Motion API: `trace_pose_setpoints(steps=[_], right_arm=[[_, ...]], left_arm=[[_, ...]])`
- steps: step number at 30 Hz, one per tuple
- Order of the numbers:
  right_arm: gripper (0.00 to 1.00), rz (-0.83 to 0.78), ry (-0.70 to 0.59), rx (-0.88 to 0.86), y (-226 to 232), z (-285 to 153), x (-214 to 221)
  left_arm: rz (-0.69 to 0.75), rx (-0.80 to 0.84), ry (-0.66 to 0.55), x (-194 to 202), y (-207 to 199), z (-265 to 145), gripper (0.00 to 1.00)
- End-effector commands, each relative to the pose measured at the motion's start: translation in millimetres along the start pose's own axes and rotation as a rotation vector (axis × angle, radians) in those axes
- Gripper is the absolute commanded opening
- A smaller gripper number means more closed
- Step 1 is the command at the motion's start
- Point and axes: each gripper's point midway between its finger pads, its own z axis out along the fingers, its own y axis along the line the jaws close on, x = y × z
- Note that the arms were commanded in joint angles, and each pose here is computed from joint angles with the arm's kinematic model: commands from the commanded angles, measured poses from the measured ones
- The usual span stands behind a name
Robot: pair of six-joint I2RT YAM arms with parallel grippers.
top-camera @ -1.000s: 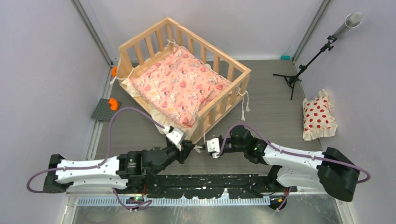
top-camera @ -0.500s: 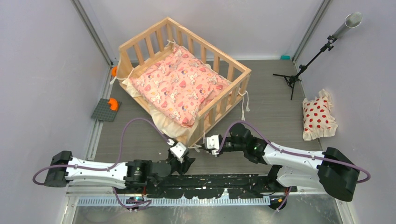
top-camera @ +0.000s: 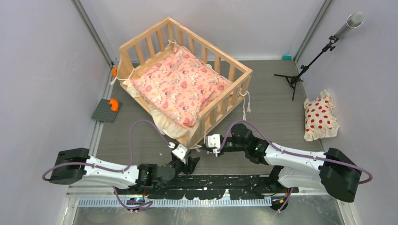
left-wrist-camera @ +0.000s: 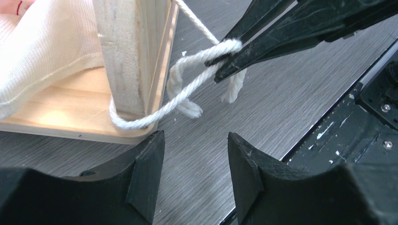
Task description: Set up the pet bed
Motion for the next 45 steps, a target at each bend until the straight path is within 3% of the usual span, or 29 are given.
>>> trace_pose_setpoints(steps=[1, 32, 45], right_arm=[[0.01, -0.001, -0.088, -0.019, -1.2, 2.1, -29.3], [0.01, 0.029, -0.115, -0.136, 19.7, -2.4, -40.4], [0.01, 0.043, -0.109, -0.171, 26.2, -4.9, -40.6]], left_arm=[[-0.118, -0.034, -0.127, -28.4, -2.8, 5.6, 0.54], [-0.151, -0.284, -0.192, -25.8, 20.8, 22.1, 0.55], [-0.140, -0.375, -0.233, -26.8, 27.4, 27.8, 0.48]])
